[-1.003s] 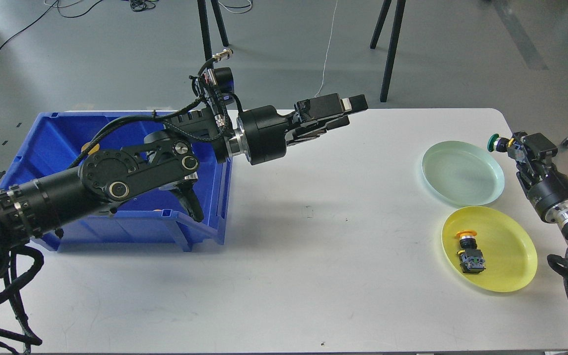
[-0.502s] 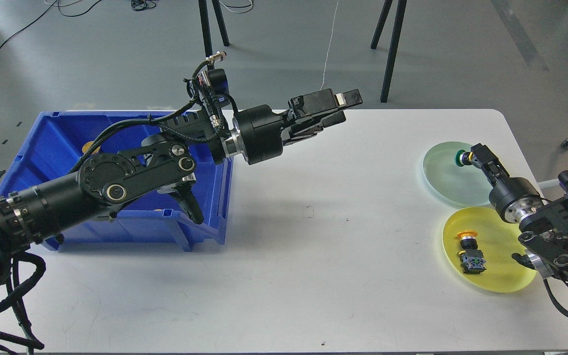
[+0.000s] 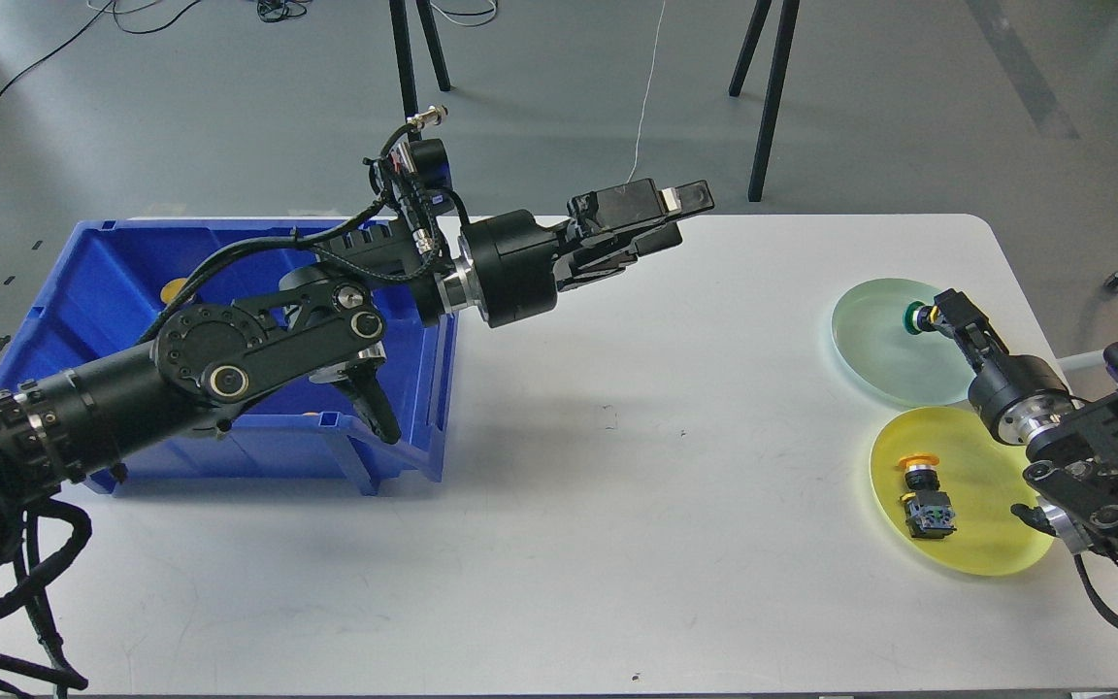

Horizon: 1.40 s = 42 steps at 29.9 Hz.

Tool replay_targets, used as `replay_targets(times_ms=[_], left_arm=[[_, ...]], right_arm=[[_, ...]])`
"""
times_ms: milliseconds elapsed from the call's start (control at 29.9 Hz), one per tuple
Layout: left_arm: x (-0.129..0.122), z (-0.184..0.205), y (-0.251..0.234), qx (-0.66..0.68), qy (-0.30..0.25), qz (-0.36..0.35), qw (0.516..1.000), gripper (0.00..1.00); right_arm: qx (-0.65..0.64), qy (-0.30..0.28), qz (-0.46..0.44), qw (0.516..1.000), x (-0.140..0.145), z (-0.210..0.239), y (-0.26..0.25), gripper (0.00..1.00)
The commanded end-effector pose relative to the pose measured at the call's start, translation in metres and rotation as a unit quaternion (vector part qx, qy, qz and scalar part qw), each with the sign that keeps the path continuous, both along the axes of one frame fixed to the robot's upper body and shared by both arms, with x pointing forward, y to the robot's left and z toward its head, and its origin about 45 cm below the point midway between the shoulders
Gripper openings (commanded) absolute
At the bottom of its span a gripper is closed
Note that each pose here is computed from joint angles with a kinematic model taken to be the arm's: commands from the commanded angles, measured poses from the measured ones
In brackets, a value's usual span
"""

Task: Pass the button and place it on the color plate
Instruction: 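Lower the green button onto the pale green plate and release it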

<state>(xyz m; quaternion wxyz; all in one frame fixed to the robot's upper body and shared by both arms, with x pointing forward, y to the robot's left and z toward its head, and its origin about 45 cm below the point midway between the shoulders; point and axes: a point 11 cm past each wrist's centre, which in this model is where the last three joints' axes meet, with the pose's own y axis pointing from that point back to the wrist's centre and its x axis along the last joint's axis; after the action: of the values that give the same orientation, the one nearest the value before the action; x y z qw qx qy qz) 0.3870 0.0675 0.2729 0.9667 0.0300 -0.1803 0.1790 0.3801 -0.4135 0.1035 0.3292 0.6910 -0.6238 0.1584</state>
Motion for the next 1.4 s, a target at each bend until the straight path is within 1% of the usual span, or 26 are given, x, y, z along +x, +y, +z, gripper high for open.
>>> replay_targets(times_ms=[0, 268, 635, 1070, 1371], left_arm=[[0.0000, 0.0000, 0.0000, 0.000, 0.000, 0.000, 1.000, 0.80], [-0.0001, 0.0000, 0.0000, 0.000, 0.001, -0.001, 1.000, 0.80], [-0.0001, 0.0000, 0.0000, 0.000, 0.001, -0.001, 1.000, 0.80], [0.0003, 0.0011, -0.0002, -0.001, 0.000, 0.000, 1.000, 0.80], [0.0001, 0.0005, 0.0000, -0.001, 0.001, 0.000, 1.000, 0.80]], right_arm=[[0.000, 0.001, -0.001, 1.000, -0.0012, -0.0012, -0.0005, 0.36], [0.001, 0.001, -0.001, 1.000, -0.0012, -0.0012, -0.0006, 0.44], [0.005, -0.005, -0.007, 1.000, 0.0012, 0.0020, -0.0015, 0.49], [0.009, -0.008, -0.012, 1.000, 0.0016, 0.0033, -0.0031, 0.50], [0.009, -0.007, -0.013, 1.000, 0.0010, 0.0027, -0.0032, 0.54]])
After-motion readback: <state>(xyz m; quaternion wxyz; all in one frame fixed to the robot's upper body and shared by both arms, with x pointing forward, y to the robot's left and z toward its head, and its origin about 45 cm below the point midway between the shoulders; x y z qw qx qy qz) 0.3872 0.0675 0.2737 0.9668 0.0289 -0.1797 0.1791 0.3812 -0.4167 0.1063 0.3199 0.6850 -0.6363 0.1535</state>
